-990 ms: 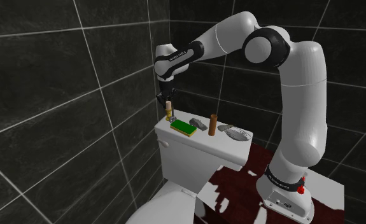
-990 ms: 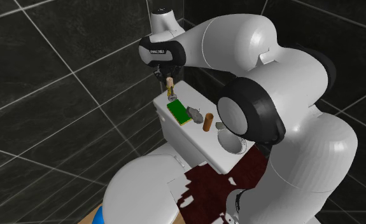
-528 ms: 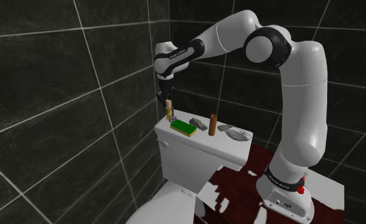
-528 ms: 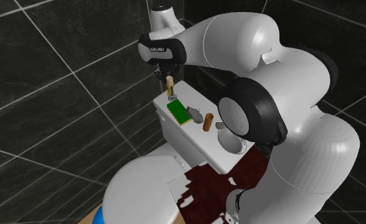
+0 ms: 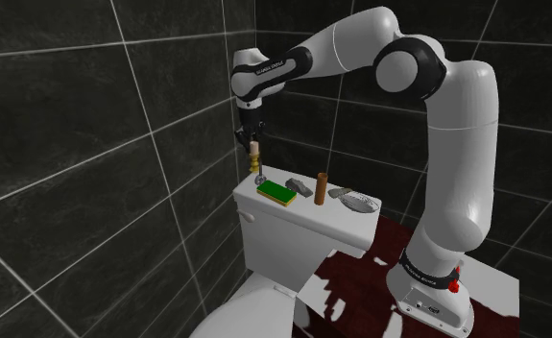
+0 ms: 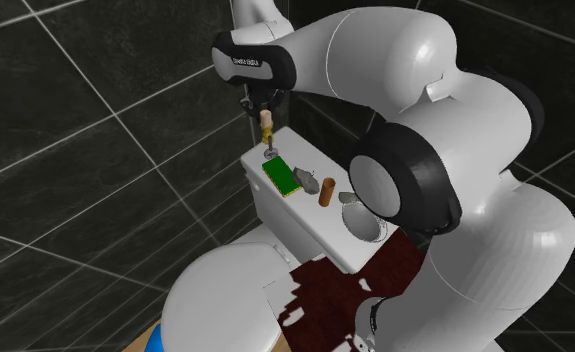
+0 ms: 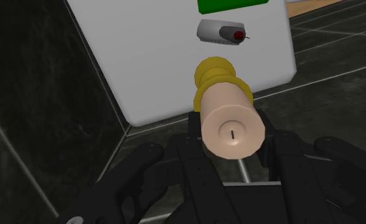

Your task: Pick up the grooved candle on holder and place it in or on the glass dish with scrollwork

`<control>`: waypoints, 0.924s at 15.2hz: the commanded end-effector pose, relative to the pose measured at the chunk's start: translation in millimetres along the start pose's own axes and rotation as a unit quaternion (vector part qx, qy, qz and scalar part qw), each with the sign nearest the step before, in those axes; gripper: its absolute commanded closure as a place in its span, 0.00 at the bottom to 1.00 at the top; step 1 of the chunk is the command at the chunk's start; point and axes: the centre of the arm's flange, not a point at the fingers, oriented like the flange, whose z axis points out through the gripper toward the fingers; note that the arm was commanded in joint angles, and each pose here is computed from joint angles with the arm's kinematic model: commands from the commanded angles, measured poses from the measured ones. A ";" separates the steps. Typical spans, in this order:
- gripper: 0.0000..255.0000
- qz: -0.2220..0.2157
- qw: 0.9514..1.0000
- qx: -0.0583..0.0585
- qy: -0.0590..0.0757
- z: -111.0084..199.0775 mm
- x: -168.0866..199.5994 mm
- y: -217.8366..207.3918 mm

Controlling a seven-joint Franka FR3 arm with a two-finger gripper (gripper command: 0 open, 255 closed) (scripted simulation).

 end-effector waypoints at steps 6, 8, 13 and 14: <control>1.00 0.000 1.000 0.000 0.004 -39.2 -0.9 -0.7; 1.00 0.000 1.000 0.000 0.004 -49.8 -1.2 -0.8; 1.00 0.000 1.000 0.000 0.004 -71.4 -1.7 -1.0; 1.00 0.000 1.000 0.000 0.004 -72.4 -14.5 2.2</control>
